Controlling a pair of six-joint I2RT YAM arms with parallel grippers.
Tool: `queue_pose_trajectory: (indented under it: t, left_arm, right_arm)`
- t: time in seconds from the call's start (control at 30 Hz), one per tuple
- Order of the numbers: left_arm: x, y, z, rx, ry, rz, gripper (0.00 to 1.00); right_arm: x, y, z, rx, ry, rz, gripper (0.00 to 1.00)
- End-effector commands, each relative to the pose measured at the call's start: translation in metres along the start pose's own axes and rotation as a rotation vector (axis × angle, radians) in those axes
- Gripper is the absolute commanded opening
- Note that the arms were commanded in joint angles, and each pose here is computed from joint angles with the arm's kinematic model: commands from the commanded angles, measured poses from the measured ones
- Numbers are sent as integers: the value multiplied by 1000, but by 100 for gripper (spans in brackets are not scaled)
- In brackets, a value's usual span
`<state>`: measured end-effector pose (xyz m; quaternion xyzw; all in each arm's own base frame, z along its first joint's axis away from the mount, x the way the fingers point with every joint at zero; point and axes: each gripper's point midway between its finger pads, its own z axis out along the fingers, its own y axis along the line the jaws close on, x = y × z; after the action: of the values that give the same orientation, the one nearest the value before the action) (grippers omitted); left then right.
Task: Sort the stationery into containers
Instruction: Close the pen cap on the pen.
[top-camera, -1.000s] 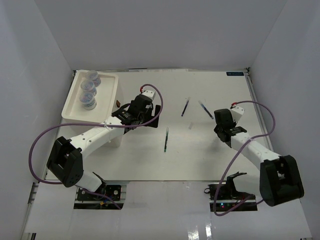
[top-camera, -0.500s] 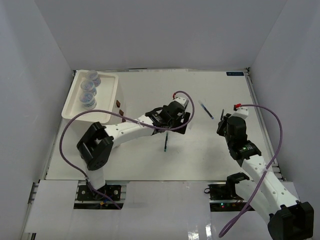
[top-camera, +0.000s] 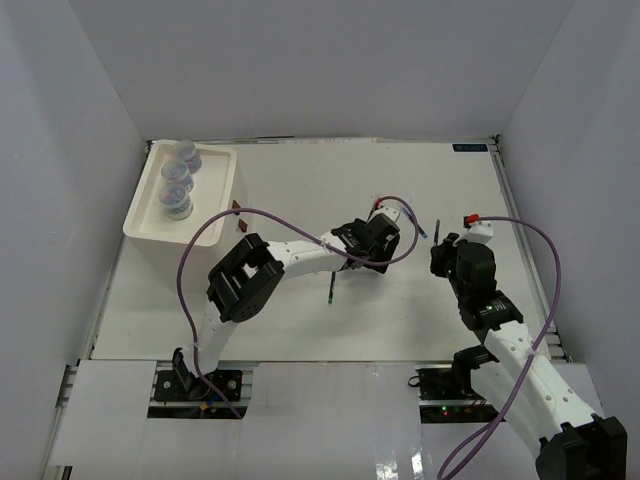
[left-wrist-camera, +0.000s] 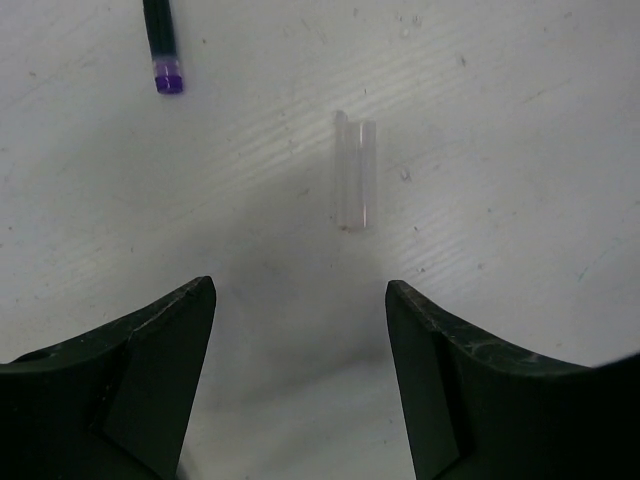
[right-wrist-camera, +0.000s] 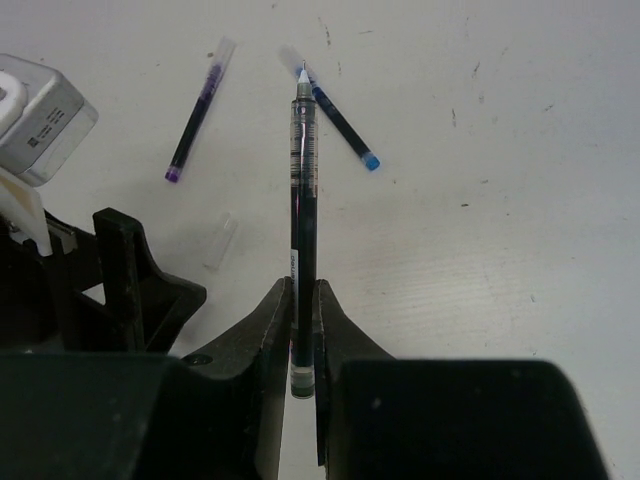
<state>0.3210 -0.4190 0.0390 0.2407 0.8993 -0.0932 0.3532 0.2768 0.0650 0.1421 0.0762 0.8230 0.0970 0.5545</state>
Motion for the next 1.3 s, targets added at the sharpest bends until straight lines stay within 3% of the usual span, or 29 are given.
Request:
queue_pose_trajectory:
  t: [0.0, 0.2, 0.47, 0.63, 0.97, 1.13, 1.27]
  left_arm:
    - [-35, -2, -2, -28, -95, -15, 79]
    - [-35, -12, 13, -7, -99, -3, 75]
    - [-30, -22, 27, 60, -101, 134, 64]
    - [-18, -26, 26, 116, -81, 221, 46]
    - [24, -3, -2, 225, -15, 473, 24]
    - [60, 15, -23, 301, 37, 690, 25]
    - [64, 30, -29, 287, 41, 767, 36]
  right_arm:
    - [-17, 6, 1, -32, -72, -6, 8]
    - [-13, 5, 1, -30, -72, -6, 8]
    - [-15, 3, -1, -28, -89, -4, 8]
    - [-11, 3, -1, -31, -77, -2, 8]
    - [-14, 7, -6, -58, -95, 7, 8]
    - [-13, 9, -7, -70, -90, 13, 8]
    - [-12, 11, -6, -79, -83, 13, 8]
